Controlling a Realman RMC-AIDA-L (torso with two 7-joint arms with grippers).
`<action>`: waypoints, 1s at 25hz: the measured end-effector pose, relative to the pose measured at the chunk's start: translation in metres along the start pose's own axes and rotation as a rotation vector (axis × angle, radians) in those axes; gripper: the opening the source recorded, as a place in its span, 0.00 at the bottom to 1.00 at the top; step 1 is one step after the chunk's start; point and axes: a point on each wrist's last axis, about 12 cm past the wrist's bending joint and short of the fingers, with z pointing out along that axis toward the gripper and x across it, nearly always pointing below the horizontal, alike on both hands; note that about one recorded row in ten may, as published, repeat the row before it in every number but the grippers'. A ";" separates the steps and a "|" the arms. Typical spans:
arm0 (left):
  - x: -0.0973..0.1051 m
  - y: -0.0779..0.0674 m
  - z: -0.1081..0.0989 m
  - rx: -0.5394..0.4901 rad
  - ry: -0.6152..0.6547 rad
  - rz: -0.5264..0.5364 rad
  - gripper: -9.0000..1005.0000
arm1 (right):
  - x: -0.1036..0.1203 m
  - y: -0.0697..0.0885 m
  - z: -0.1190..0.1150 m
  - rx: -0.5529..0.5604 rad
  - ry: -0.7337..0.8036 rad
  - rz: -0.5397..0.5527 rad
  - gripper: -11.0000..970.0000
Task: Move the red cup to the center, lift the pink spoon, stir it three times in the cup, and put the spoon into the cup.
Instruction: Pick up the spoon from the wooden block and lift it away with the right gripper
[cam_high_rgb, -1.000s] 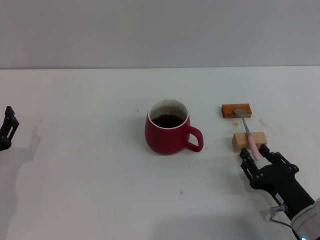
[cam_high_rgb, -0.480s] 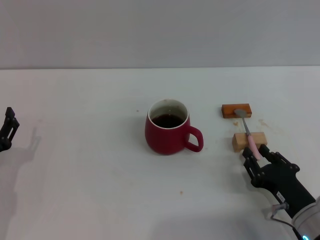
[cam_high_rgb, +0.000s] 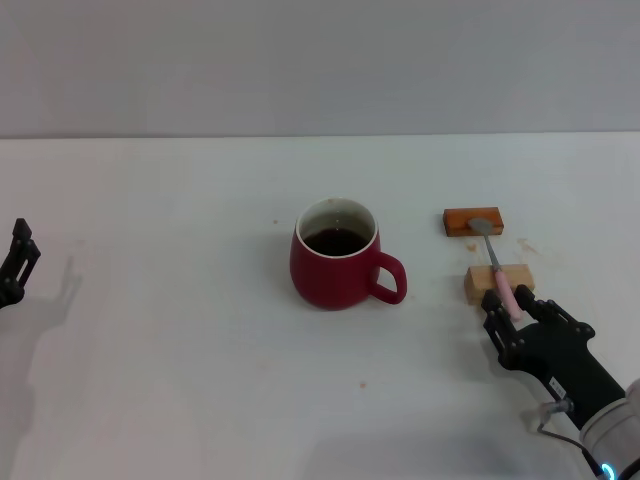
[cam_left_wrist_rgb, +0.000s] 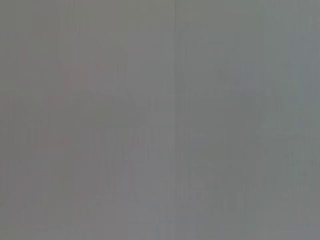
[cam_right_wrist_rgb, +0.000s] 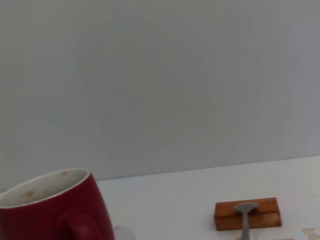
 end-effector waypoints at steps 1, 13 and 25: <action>0.000 0.000 0.000 0.000 0.000 0.000 0.85 | 0.000 -0.001 0.000 0.006 -0.001 0.004 0.42; 0.000 0.000 0.000 0.001 0.000 0.000 0.85 | 0.000 -0.001 0.000 0.017 -0.002 0.018 0.38; 0.000 0.000 0.001 0.002 -0.001 0.002 0.85 | 0.000 -0.001 0.000 0.015 0.000 0.017 0.22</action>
